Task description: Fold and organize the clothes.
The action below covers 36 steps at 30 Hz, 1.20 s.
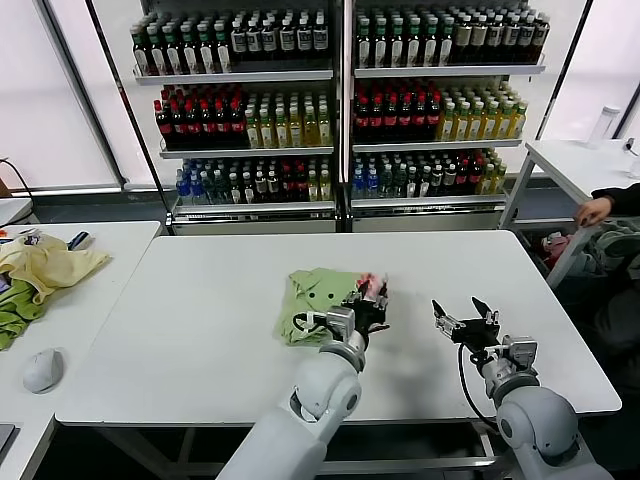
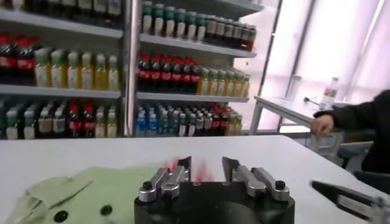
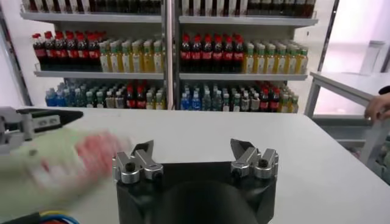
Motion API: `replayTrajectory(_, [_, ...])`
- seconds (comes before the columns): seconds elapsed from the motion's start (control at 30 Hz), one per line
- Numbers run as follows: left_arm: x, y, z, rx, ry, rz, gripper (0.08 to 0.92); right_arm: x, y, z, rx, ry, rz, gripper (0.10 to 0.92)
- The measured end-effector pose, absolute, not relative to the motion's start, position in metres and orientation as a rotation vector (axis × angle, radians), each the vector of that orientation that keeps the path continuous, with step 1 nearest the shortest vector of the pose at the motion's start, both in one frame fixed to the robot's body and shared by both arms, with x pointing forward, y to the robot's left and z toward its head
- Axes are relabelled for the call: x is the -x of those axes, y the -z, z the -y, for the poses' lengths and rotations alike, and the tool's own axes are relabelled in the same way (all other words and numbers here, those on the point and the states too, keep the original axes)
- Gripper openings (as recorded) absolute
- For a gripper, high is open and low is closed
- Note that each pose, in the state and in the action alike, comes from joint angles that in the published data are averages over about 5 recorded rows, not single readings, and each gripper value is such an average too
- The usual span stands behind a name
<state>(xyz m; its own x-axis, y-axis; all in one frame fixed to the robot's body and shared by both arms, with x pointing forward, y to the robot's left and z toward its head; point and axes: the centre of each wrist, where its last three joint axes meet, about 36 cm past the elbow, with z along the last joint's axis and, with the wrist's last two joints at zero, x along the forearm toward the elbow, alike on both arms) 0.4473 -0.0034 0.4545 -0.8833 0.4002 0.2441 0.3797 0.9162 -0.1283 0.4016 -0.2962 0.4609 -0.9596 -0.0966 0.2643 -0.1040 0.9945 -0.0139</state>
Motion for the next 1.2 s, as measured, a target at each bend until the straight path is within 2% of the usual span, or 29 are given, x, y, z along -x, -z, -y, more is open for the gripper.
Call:
replayTrajectory(0.23, [-0.418, -0.458, -0.005, 0.629, -0.104, 2.848, 0.672, -0.407, -0.455, 0.288, -0.154, -0.021, 2.860, 0.823])
replayTrajectory(0.43, [-0.411, -0.455, -0.039, 0.541, -0.124, 2.895, 0.809, -0.414, -0.443, 0.270, -0.171, 0.006, 2.832, 0.823])
replayTrajectory(0.77, [-0.403, -0.438, -0.118, 0.280, -0.108, 2.942, 0.823, -0.443, -0.420, 0.221, -0.207, 0.091, 2.772, 0.823])
replayTrajectory(0.97, [-0.394, -0.433, -0.148, 0.173, -0.101, 2.953, 0.823, -0.470, -0.410, 0.200, -0.176, 0.177, 2.744, 0.817])
replayTrajectory(1.07, [-0.389, -0.432, -0.158, 0.139, -0.096, 2.955, 0.823, -0.483, -0.407, 0.192, -0.159, 0.232, 2.726, 0.772])
replayTrajectory(1.2, [-0.384, -0.431, -0.167, 0.110, -0.091, 2.954, 0.823, -0.495, -0.405, 0.182, -0.160, 0.301, 2.706, 0.664])
